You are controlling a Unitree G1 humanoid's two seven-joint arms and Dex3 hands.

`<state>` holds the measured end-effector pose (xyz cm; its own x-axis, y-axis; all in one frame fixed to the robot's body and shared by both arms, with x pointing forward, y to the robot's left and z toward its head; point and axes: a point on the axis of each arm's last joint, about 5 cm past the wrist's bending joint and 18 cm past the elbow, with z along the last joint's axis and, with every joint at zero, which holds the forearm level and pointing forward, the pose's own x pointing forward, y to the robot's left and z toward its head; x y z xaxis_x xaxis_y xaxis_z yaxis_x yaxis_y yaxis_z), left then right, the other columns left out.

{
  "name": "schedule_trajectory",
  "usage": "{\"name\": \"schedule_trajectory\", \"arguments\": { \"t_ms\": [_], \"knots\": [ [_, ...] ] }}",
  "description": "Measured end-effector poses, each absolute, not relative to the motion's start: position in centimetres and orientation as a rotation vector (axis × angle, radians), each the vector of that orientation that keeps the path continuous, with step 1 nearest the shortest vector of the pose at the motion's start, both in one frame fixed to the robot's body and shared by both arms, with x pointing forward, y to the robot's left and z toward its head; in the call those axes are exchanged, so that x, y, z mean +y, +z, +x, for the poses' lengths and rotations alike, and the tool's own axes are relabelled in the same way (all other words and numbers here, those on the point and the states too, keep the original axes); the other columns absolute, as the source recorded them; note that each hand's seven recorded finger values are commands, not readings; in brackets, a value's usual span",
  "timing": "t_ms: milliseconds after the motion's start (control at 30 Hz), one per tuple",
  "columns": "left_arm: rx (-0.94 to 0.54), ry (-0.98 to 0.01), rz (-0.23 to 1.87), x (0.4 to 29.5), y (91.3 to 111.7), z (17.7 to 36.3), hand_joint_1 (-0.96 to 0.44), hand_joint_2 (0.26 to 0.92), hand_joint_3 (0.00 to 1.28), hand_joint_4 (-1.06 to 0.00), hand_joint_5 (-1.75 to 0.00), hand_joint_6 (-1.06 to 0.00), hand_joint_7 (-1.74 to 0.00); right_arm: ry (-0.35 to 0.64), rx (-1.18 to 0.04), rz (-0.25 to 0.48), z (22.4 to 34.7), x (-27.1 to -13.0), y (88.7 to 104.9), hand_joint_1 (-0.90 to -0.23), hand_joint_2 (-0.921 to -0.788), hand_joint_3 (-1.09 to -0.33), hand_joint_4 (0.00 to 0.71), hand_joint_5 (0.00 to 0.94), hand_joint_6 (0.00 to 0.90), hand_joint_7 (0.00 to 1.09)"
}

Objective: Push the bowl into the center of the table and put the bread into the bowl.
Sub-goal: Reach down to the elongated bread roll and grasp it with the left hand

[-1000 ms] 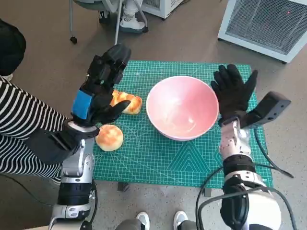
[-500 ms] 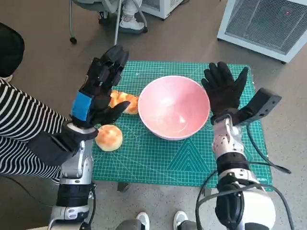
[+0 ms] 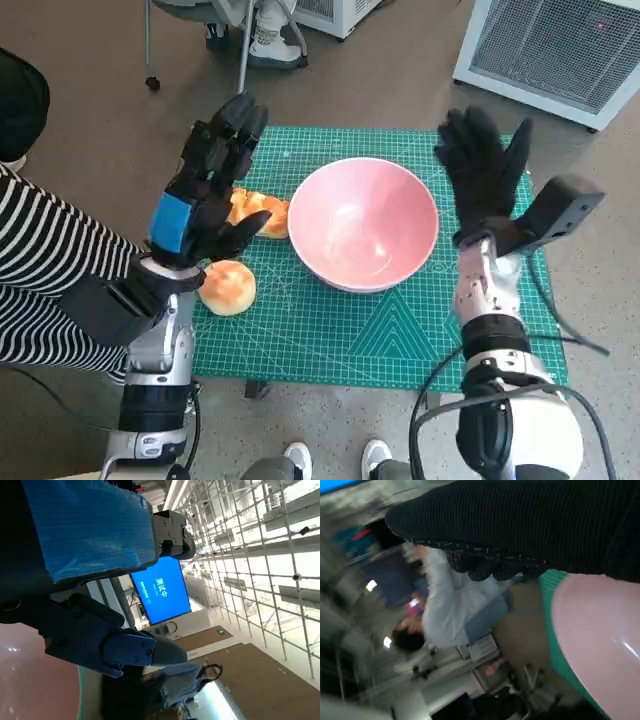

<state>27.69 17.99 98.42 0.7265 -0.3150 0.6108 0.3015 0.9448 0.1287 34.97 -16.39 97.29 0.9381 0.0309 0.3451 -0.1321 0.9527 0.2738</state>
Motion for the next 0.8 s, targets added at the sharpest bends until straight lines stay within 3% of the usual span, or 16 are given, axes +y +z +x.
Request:
{"name": "schedule_trajectory", "arguments": {
  "t_ms": [67,100,267,400,800],
  "knots": [
    [-0.679,-0.342,0.017,17.9,98.5,27.7,-0.64,0.921,0.29,-0.15,-0.01,-0.04,-0.45,0.110,-0.408,0.249,34.9,-16.6,97.8,-0.733,-0.921,-0.839,0.156,0.023,0.150,0.30],
    [-0.689,-0.354,0.012,17.5,98.7,27.9,-0.64,0.921,0.28,-0.15,-0.01,-0.03,-0.47,0.160,-0.502,0.162,34.7,-16.8,98.7,-0.752,-0.921,-0.829,0.159,0.023,0.149,0.30],
    [-0.690,-0.373,0.004,17.0,99.2,28.2,-0.64,0.921,0.28,-0.16,-0.01,-0.01,-0.53,0.231,-0.667,0.043,33.6,-17.3,99.4,-0.800,-0.921,-0.811,0.170,0.025,0.151,0.32],
    [-0.698,-0.390,-0.004,16.6,99.8,28.5,-0.63,0.921,0.28,-0.16,-0.01,0.00,-0.56,0.283,-0.774,-0.039,32.5,-17.5,100.1,-0.818,-0.921,-0.805,0.178,0.012,0.104,0.42],
    [-0.746,-0.465,-0.033,14.8,101.4,29.0,-0.59,0.919,0.27,-0.16,-0.01,0.00,-0.58,0.351,-0.831,-0.094,30.6,-17.1,100.4,-0.799,-0.921,-0.798,0.178,0.004,0.084,0.51]
  ]
}}
